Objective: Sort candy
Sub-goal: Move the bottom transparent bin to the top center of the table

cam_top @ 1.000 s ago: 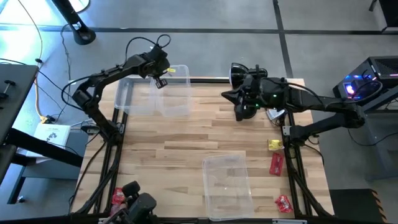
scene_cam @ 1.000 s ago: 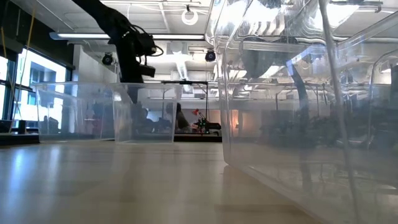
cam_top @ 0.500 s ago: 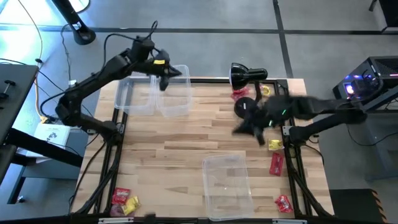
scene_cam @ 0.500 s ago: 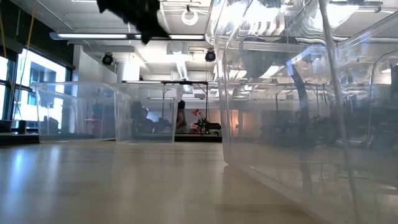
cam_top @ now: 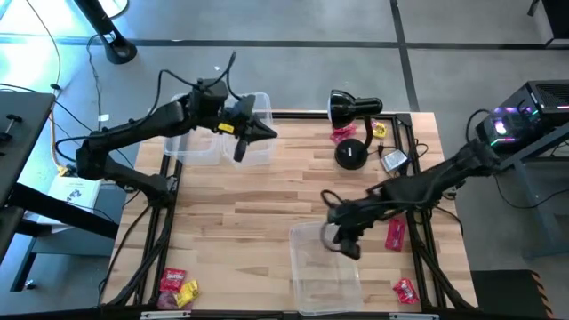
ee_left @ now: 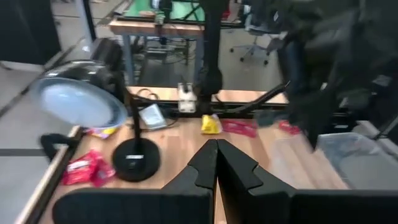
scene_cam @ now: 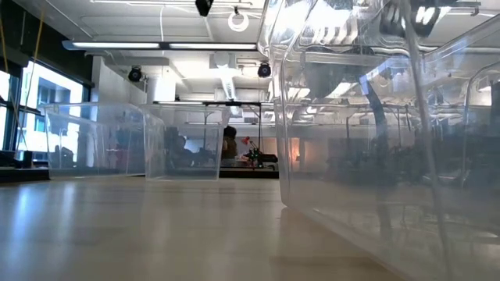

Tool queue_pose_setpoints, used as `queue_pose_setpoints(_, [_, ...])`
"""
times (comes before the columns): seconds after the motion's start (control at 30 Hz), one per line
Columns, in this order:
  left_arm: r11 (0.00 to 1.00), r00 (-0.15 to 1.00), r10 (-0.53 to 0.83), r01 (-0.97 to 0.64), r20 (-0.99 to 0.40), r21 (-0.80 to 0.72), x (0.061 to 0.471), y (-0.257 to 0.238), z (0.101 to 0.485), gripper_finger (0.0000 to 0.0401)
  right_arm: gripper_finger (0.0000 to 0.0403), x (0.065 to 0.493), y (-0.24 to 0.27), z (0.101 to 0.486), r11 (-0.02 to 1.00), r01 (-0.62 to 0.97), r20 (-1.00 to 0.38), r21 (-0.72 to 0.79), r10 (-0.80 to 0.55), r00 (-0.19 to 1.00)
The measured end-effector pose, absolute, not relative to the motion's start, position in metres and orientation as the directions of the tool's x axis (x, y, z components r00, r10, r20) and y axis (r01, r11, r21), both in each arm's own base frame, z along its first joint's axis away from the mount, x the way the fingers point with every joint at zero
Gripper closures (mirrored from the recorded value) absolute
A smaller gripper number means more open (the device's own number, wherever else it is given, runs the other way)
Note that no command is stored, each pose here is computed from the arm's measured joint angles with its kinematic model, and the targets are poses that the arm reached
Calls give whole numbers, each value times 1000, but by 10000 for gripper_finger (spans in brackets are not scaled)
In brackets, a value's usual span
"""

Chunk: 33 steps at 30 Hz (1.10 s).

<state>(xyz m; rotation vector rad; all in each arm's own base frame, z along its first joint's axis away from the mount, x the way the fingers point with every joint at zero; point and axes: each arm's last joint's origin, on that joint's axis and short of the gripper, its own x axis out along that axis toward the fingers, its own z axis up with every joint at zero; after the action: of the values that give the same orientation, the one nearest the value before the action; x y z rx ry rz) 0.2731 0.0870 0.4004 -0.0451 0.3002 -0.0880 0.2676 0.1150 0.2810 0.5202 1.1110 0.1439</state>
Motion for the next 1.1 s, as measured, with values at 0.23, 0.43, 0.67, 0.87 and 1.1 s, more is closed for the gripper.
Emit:
queue_pose_setpoints(0.23, [991, 957, -117, 95, -266, -96, 267, 79, 408, 401, 403, 300, 99, 244, 912, 174, -872, 371, 278, 403])
queue_pose_setpoints(0.43, [994, 975, -99, 87, -201, -64, 244, 74, 426, 401, 403, 311, 70, 240, 969, 139, -880, 202, 118, 460])
queue_pose_setpoints(0.67, [1000, 994, 11, -12, -106, -11, 204, 69, 451, 401, 403, 317, 23, 242, 991, 132, -876, 7, -57, 479])
queue_pose_setpoints(0.87, [995, 992, 99, -101, -83, -14, 176, 61, 461, 401, 403, 321, -25, 244, 975, 209, -848, -81, -177, 499])
queue_pose_setpoints(1.1, [992, 987, 118, -122, -108, -35, 160, 55, 461, 401, 403, 323, -69, 250, 946, 293, -787, -139, -285, 547])
